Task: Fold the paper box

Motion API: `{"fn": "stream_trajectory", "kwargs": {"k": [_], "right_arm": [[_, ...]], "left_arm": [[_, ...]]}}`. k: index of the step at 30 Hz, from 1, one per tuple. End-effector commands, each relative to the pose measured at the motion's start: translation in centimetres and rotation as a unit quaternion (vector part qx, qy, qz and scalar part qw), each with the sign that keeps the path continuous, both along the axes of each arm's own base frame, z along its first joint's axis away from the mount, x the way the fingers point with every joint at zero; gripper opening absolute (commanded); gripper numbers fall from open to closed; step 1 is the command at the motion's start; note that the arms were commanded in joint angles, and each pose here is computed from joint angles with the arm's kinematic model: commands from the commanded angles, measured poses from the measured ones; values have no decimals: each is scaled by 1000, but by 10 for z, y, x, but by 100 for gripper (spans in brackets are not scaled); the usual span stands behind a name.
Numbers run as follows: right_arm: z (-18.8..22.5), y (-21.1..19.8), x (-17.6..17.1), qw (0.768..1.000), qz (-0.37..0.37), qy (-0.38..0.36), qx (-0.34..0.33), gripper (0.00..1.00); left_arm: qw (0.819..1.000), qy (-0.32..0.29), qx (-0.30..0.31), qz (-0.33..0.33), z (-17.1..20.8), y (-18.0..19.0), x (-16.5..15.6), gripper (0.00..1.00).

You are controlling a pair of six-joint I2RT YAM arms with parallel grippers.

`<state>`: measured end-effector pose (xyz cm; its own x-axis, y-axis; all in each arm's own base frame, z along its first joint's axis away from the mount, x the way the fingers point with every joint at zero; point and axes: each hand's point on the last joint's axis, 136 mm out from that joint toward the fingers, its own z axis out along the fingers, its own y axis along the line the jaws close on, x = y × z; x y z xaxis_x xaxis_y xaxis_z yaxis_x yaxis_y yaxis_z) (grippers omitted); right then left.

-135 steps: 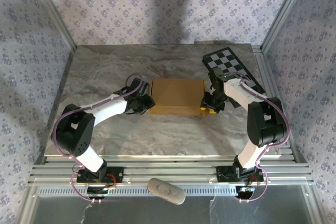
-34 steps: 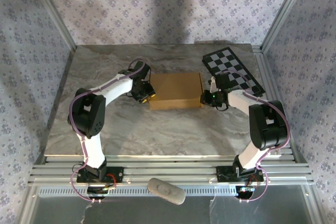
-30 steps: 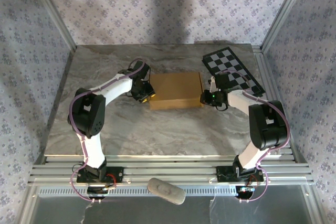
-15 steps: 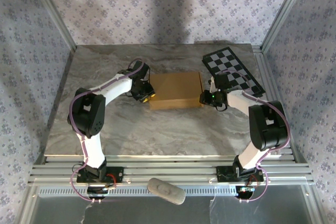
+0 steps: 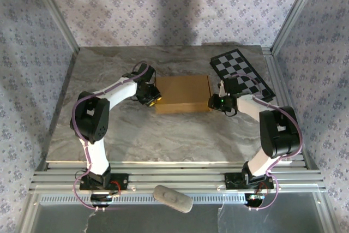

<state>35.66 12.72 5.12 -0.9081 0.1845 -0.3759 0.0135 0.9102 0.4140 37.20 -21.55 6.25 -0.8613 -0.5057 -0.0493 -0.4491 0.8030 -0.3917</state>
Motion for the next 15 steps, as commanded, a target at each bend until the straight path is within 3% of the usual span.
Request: {"fn": "stream_trajectory", "kwargs": {"k": [1, 6, 15], "right_arm": [[-28, -32, -33, 995, -36, 79, -49, 27], [-19, -34, -32, 996, -40, 67, -47, 25], [3, -25, -40, 998, -33, 46, -27, 32]], "left_arm": [[995, 61, 71, 26, -41, 33, -23, 33], [995, 63, 72, 24, -41, 33, -25, 32], [995, 65, 77, 19, -40, 36, -29, 32]]}}
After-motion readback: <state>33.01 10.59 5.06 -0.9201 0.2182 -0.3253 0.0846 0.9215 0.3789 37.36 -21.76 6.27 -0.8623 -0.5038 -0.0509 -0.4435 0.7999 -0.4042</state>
